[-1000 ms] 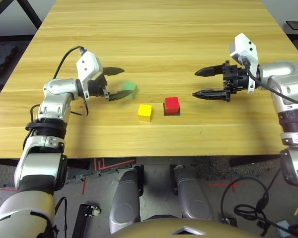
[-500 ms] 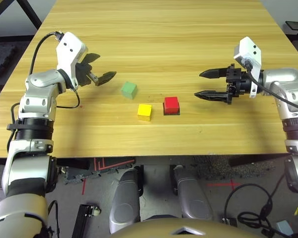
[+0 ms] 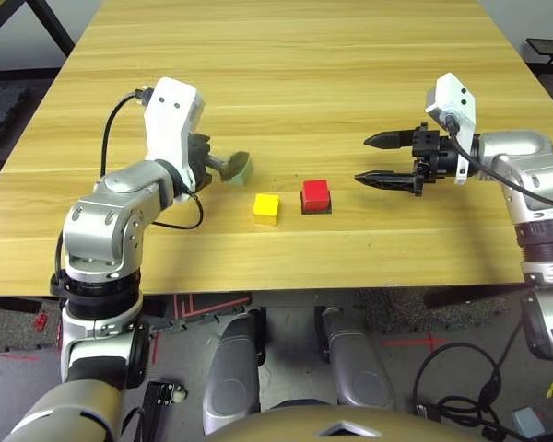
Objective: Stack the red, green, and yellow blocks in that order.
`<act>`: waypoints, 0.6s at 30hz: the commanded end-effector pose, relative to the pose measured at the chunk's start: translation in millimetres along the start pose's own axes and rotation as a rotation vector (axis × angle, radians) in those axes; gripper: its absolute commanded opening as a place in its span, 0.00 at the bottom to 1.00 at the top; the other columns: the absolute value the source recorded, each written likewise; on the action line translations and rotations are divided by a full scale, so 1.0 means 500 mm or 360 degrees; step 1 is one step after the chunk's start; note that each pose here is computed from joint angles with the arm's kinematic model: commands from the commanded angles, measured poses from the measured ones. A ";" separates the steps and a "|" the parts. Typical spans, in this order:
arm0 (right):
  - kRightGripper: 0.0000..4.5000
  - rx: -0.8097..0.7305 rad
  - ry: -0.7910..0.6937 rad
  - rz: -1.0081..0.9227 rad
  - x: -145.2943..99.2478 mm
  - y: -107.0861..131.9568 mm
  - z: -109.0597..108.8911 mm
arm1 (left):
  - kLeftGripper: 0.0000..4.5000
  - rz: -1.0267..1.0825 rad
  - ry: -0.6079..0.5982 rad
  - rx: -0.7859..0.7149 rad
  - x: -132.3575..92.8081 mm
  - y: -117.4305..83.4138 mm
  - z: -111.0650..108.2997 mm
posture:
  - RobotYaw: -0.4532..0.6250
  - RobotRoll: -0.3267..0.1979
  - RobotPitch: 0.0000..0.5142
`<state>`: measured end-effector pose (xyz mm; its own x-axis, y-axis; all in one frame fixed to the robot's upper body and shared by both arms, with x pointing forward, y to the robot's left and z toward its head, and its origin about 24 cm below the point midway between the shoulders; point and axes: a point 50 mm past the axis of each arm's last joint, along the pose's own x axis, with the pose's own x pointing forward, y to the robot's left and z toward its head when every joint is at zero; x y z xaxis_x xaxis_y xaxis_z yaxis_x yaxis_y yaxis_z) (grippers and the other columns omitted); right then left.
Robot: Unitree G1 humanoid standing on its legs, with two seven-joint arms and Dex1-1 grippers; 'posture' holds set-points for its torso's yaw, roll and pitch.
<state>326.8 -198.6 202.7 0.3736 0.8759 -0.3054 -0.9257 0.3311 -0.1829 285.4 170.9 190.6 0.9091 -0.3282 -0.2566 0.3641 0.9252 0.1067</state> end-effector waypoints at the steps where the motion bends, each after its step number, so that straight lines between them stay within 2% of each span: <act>1: 0.99 0.0006 -0.0021 0.0014 0.005 0.003 -0.004 | 1.00 0.0101 0.0075 -0.0067 -0.003 -0.009 -0.032 | 0.77 0.68 0.36; 8: 0.99 0.0011 -0.0026 0.0017 0.010 0.004 -0.007 | 1.00 0.0136 0.0082 -0.0149 0.016 -0.031 -0.046 | 0.77 0.67 0.36; 18: 0.99 0.0012 -0.0025 0.0031 0.018 0.008 -0.011 | 1.00 0.0093 0.0036 -0.0121 0.044 -0.054 -0.046 | 0.76 0.66 0.37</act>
<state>328.2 -191.3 198.3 0.3615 0.8857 -0.2912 -0.9304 0.3224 -0.1746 289.1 144.8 163.6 0.9239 -0.2722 -0.2689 0.2937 0.9550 0.0424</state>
